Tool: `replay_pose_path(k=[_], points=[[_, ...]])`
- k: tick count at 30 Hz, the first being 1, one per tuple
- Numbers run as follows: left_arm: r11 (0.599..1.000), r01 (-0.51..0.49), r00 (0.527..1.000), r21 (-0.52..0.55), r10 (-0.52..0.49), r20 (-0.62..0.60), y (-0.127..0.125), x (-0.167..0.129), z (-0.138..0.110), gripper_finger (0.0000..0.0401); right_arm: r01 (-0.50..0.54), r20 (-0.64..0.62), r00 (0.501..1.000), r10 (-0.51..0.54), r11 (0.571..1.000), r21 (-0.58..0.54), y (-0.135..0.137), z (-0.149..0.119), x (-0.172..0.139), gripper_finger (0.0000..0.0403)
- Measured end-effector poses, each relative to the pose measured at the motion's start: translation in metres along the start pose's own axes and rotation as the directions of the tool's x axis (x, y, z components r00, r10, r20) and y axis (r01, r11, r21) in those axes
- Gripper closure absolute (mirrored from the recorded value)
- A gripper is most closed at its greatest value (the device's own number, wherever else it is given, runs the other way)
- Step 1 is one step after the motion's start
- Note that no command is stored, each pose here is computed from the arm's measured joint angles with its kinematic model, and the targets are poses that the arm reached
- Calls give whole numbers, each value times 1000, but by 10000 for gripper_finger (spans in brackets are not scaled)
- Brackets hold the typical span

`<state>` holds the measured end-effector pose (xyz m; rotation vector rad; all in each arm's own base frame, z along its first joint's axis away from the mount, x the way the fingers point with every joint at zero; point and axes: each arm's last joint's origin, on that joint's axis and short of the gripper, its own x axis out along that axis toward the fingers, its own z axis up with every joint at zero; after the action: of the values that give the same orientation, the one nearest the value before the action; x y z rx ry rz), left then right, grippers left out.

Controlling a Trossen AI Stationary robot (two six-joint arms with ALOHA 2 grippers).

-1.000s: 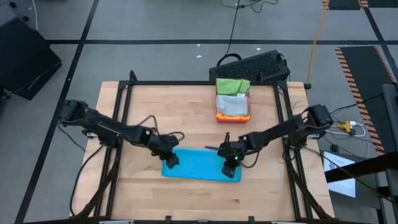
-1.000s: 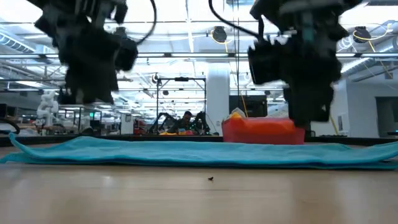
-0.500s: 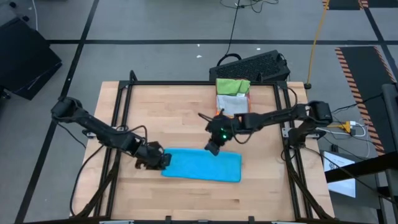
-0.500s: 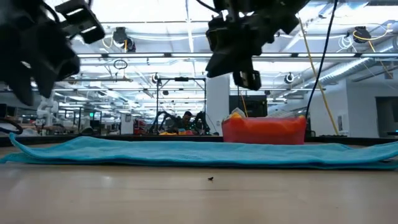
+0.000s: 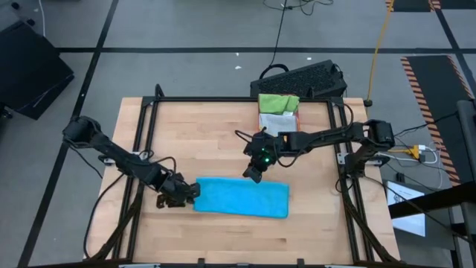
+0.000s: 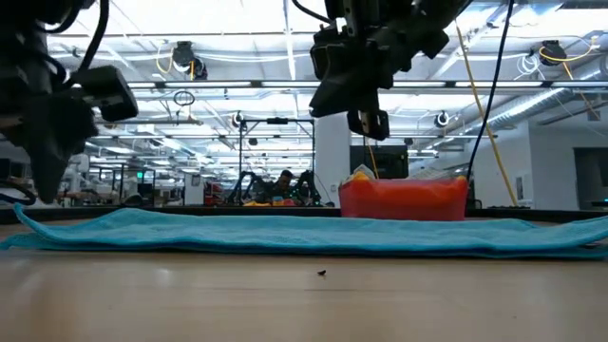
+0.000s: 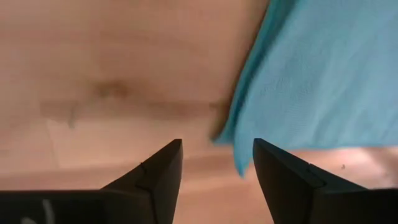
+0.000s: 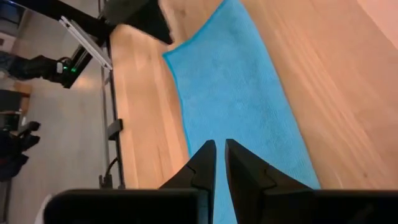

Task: Fold microfiber towels
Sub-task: Fold the blue microfiber cloth

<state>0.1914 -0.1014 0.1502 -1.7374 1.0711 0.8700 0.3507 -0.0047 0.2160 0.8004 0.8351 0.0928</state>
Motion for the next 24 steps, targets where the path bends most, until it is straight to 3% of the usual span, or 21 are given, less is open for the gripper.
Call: replay_pose_path(k=[9,15,24], points=[[998,57,998,27,-58,2,-9,25,-2,234,7,29,1000,-7,1000,12,-9,8,-5,373],[998,38,999,50,-39,12,-9,38,-1,262,8,52,999,-9,1000,20,-14,13,-8,373],[986,22,998,165,-31,49,-6,39,-2,390,-89,161,983,92,996,-26,-10,25,7,373]])
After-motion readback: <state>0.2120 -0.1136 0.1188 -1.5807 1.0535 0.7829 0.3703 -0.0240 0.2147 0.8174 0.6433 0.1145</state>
